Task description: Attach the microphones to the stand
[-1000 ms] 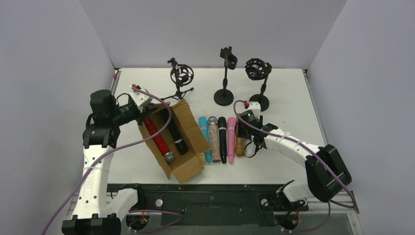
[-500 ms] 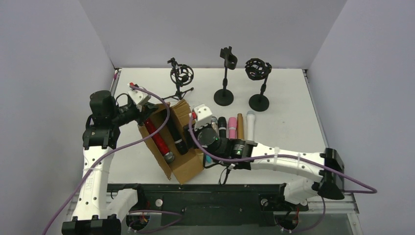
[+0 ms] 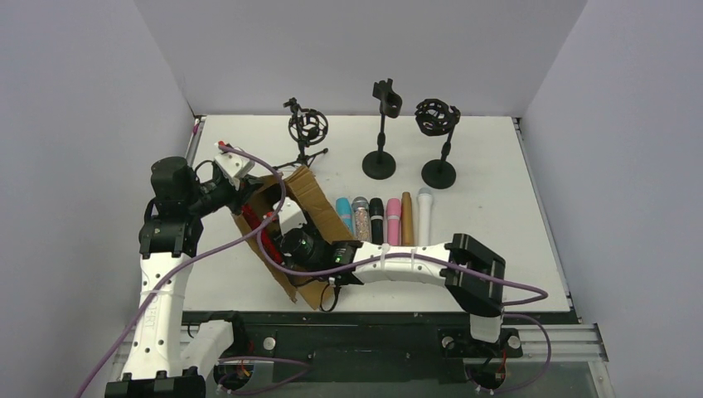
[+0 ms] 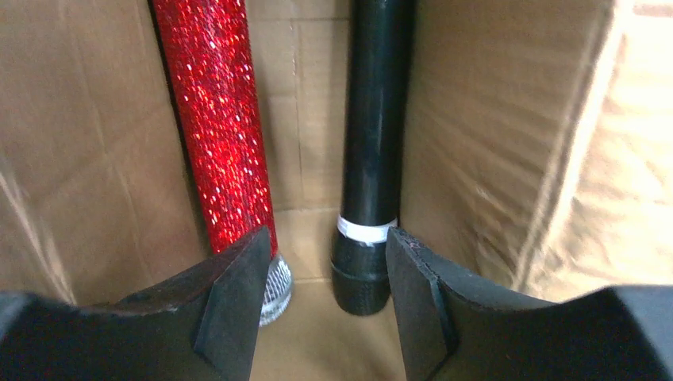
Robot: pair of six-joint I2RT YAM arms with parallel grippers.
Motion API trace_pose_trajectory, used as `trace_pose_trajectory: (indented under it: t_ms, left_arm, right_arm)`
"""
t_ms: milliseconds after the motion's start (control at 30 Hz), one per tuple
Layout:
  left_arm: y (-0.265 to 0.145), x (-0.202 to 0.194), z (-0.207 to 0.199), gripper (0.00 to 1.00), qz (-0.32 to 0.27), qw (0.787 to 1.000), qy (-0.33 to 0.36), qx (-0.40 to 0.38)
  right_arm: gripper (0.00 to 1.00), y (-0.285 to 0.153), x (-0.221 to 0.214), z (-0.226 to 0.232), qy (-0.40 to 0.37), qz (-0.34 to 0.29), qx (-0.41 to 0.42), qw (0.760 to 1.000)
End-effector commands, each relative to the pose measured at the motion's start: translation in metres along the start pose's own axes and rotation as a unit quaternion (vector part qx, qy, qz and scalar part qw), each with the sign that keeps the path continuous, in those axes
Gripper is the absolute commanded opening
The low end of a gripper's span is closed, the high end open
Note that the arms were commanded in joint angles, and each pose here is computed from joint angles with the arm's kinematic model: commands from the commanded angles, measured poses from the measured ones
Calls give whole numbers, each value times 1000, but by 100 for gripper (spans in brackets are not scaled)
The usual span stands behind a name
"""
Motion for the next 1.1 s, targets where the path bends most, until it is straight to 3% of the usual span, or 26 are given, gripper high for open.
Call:
trace_pose_trajectory:
  t_ms: [0,167,433,567,667,900,1067]
  left_arm:
    - [-5,10,1,0,-15,1000,21,11]
    - [-5,9,-2,0,-12,1000,24,2]
    - [-4,8,-7,0,-10,999,44,-20]
    - [-1,7,-6,0,-11,998,47,-28]
    - [0,7,-7,0,-14,998,47,-31]
    - [1,10,-10,0,-29,997,55,-47]
    - [0,13,-14,0,-35,996,64,-60]
  right_arm:
    - [52,23,32,2,27,-43,2,999]
    - [57,54,20,-5,23,-32,-22,999]
    - [57,81,10,-4,22,-20,-35,999]
    - [50,90,-3,2,19,-5,-23,1000]
    - [39,96,-18,13,14,14,2,1000]
    - [30,93,-24,31,16,20,66,997]
    - [30,96,-17,29,47,21,108,993]
Point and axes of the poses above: each gripper's point midway between its finger pads, its own y axis out along the fingers, its own z axis along the line the jaws close on, x = y × z, the point moved 5 cm from there along -y, back along the fingers, and after that the axes turned 1 degree about y, right-handed, at the moved point
